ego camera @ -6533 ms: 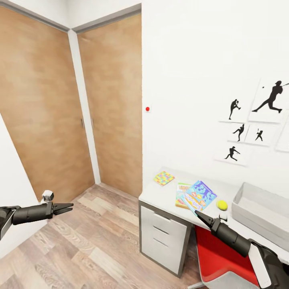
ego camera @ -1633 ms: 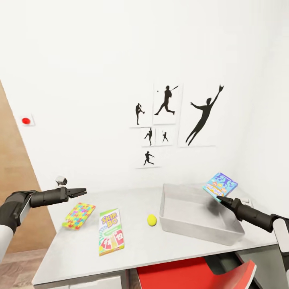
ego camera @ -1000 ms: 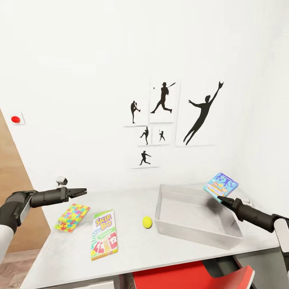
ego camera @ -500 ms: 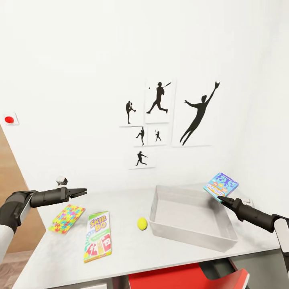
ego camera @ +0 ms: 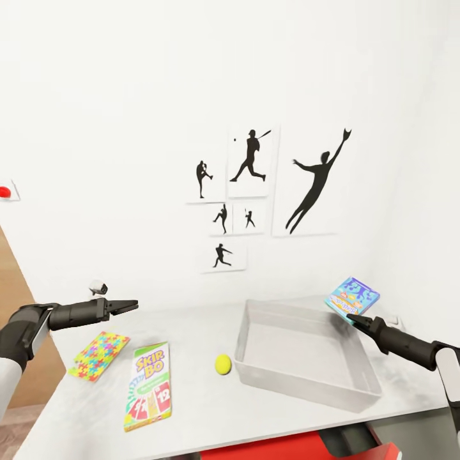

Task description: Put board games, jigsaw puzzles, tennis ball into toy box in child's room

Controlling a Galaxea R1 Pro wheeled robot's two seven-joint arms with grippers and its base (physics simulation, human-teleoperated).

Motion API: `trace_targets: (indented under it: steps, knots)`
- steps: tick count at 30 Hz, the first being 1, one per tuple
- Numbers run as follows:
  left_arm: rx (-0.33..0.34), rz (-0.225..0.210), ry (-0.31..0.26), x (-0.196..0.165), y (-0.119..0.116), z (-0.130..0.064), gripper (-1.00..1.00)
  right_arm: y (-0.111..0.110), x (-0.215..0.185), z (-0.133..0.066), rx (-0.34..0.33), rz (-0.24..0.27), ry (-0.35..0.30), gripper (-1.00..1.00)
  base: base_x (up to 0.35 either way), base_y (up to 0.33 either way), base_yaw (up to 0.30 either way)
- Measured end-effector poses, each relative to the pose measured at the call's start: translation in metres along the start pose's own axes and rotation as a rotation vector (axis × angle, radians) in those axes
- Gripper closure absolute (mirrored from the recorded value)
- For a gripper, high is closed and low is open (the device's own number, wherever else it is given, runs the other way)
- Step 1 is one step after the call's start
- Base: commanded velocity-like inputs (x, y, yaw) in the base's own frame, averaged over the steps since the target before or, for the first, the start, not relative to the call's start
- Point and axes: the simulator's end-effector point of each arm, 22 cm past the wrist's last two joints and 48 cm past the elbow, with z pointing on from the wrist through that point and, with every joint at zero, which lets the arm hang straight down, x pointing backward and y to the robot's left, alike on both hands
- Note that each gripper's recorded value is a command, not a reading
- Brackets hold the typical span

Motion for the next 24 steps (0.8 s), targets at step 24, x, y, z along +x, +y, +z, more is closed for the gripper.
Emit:
trace_targets:
  steps: [24]
  knots:
    - [0.000, 0.001, 0.000, 0.0000, 0.0001, 0.0000, -1.00, 0.0008, -0.0011, -0.0019, 0.008, -0.001, 0.010, 1.00, 0.014, -0.026, 0.000]
